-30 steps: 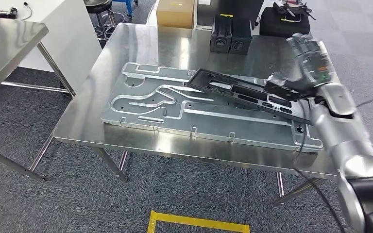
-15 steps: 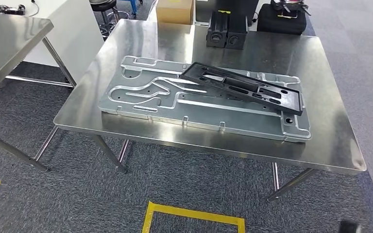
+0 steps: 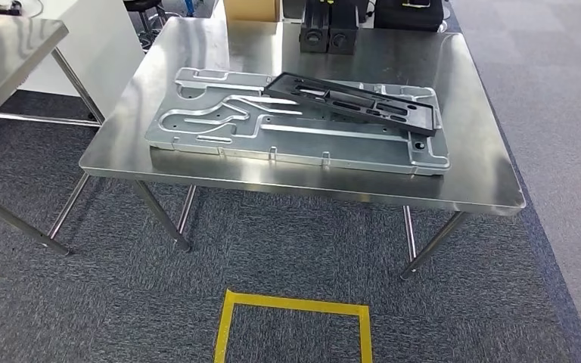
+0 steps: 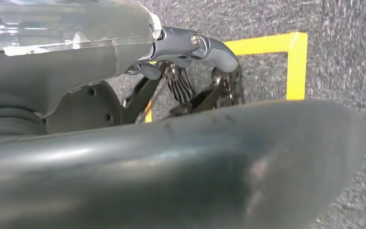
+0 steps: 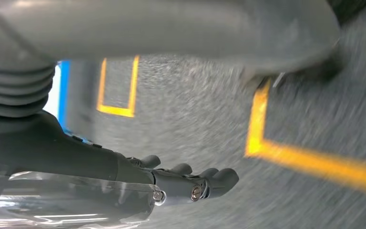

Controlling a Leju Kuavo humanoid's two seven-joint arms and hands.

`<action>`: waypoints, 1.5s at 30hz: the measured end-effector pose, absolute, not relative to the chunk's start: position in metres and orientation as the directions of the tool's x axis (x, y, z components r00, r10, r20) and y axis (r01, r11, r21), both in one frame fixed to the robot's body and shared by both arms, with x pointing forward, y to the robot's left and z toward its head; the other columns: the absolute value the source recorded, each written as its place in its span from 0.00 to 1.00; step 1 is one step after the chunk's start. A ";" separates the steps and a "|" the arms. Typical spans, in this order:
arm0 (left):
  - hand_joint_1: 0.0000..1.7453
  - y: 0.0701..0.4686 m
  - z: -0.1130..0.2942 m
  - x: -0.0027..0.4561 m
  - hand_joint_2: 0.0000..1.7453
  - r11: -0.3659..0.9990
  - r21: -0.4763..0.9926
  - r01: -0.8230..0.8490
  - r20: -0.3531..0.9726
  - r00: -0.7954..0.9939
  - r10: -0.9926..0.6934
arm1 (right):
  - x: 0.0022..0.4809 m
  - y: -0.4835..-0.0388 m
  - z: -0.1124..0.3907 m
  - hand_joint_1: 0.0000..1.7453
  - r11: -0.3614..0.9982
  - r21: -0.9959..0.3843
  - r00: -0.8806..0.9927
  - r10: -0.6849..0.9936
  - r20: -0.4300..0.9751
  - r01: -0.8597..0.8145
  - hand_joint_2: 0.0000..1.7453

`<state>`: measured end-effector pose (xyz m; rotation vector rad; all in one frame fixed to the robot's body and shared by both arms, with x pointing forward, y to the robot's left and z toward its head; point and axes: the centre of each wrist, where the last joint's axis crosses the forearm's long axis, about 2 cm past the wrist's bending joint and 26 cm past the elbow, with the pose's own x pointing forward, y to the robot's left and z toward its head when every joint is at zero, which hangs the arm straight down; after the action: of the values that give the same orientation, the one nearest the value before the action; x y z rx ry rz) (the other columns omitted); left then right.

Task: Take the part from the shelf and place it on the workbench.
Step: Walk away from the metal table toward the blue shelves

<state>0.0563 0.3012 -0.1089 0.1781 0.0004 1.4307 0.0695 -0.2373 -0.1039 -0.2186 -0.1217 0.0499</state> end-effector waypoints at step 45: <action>0.00 0.292 -0.108 0.063 0.00 0.172 0.081 -0.982 0.076 0.178 0.981 | 0.070 -0.247 -0.106 0.00 0.993 -0.116 0.986 0.019 0.165 0.000 0.00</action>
<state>0.0628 0.2920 -0.1082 0.1211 -0.0070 1.3930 0.0701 -0.2471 -0.1055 -0.1156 -0.1669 0.0094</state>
